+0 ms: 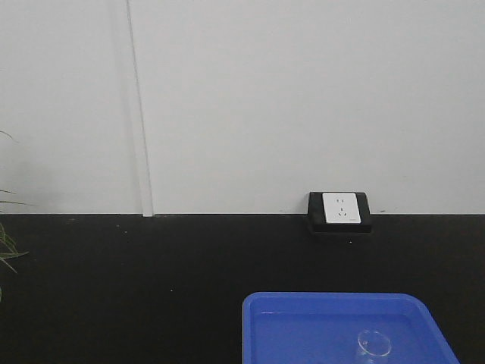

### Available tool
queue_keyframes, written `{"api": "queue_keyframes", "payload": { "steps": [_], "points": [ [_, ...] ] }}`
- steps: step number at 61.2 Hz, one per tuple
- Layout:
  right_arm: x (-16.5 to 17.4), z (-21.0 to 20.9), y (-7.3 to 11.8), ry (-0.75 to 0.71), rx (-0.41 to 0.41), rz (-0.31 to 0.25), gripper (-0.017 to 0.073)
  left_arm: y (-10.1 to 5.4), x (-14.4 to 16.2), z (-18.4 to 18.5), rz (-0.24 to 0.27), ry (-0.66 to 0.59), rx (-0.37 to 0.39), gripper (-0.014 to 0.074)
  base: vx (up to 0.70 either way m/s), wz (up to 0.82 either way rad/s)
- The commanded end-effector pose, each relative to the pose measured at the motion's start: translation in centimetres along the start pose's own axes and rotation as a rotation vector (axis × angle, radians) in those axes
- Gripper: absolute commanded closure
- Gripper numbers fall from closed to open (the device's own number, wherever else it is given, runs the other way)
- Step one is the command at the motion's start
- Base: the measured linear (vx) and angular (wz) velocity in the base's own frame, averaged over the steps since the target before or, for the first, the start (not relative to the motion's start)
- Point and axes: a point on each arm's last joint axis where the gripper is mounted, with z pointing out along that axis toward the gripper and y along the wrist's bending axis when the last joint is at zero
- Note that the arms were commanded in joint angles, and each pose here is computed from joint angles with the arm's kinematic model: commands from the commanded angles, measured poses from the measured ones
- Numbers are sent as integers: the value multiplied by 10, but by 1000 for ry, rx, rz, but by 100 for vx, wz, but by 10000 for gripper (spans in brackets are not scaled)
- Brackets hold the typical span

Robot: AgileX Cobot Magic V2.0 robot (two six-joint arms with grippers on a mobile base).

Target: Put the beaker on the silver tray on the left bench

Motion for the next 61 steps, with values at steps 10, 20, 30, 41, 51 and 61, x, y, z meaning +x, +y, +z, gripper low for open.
{"api": "queue_keyframes", "payload": {
  "steps": [10, 20, 30, 41, 51, 61],
  "points": [
    [-10, 37, 2, 57, -15, -23, 562, 0, -1, 2, -8, -66, 0, 592, 0, 0],
    [1, 60, 3, 152, -23, -21, 541, 0, -1, 2, -8, -66, 0, 592, 0, 0],
    [11, 78, 5, 216, -28, -1, 486, 0, -1, 2, -8, -66, 0, 592, 0, 0],
    [20, 92, 6, 262, -30, 27, 356, 0, -1, 2, -8, -66, 0, 592, 0, 0],
    [32, 104, 6, 332, -27, 55, 184, 0, -1, 2, -8, -66, 0, 592, 0, 0],
    [43, 120, 8, 361, -35, 56, 64, 0, -1, 2, -8, -66, 0, 592, 0, 0]
  ]
}}
